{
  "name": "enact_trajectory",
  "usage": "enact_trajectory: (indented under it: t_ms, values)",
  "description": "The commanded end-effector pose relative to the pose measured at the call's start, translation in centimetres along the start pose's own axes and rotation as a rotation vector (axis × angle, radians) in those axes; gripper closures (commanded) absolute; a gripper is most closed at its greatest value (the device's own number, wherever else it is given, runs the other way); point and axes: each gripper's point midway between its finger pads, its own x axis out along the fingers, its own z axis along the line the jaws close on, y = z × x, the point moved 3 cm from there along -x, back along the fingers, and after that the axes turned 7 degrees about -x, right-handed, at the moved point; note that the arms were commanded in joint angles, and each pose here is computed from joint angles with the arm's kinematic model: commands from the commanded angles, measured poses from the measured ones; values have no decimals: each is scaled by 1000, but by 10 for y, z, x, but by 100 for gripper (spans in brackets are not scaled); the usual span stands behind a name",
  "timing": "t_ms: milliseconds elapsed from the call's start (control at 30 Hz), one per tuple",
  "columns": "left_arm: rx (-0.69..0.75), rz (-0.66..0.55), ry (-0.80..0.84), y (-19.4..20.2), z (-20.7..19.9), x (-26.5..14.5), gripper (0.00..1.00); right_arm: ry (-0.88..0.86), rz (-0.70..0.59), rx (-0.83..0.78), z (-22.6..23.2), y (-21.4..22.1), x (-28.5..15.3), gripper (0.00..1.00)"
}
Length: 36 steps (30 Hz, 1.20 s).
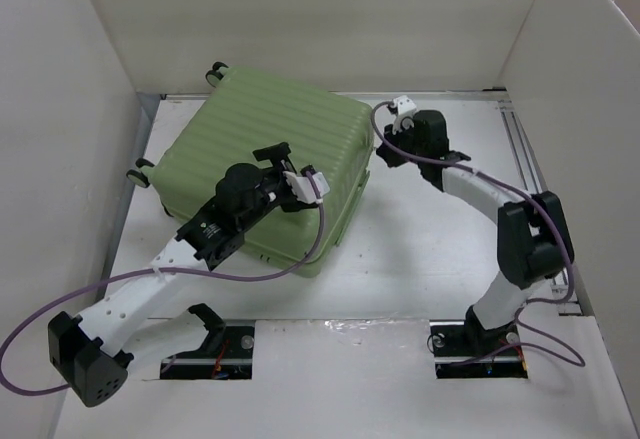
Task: Pack the luggage
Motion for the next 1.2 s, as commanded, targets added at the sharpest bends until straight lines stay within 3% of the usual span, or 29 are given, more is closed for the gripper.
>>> enact_trajectory:
  t_ms: [0,67,200,367,467,567,667,733,800,900,1033,1100,1167]
  values:
    - [-11,584,561,142,-132,-56,16,271,-210,-72,-95,-77,3,100]
    - [-11,599,572,146,-135,-57,16,264,-257,-89,-106,-100,9,100]
    - [-19,588,587,145,-138,-57,16,223,-295,-111,-116,-102,32,100]
    - [-76,602,579,147,-143,-59,16,76,-388,-147,-98,-106,37,100]
    - [-241,528,463,111,-111,-47,11,44,-376,-160,-77,-96,36,100]
    - [-343,344,279,47,-43,-50,10,19,-367,-161,-67,-91,36,100]
    - [-260,143,268,-14,-11,-73,7,3,-339,-144,-61,-83,42,100]
    - [-288,92,302,-45,-10,-82,6,0,-330,-131,-61,-81,42,100]
    - [-308,144,431,-61,-47,-67,13,9,-338,-123,-61,-85,39,100]
    - [-297,195,552,-74,-97,-45,30,2,-310,-105,-61,-84,38,100]
    - [-246,242,517,-104,-144,-9,39,-14,-285,-88,-59,-81,41,100]
    - [-301,264,418,-112,-142,18,39,-14,-285,-88,-59,-81,41,100]
    - [-351,369,253,-93,-146,54,39,-17,-275,-74,-58,-76,42,100]
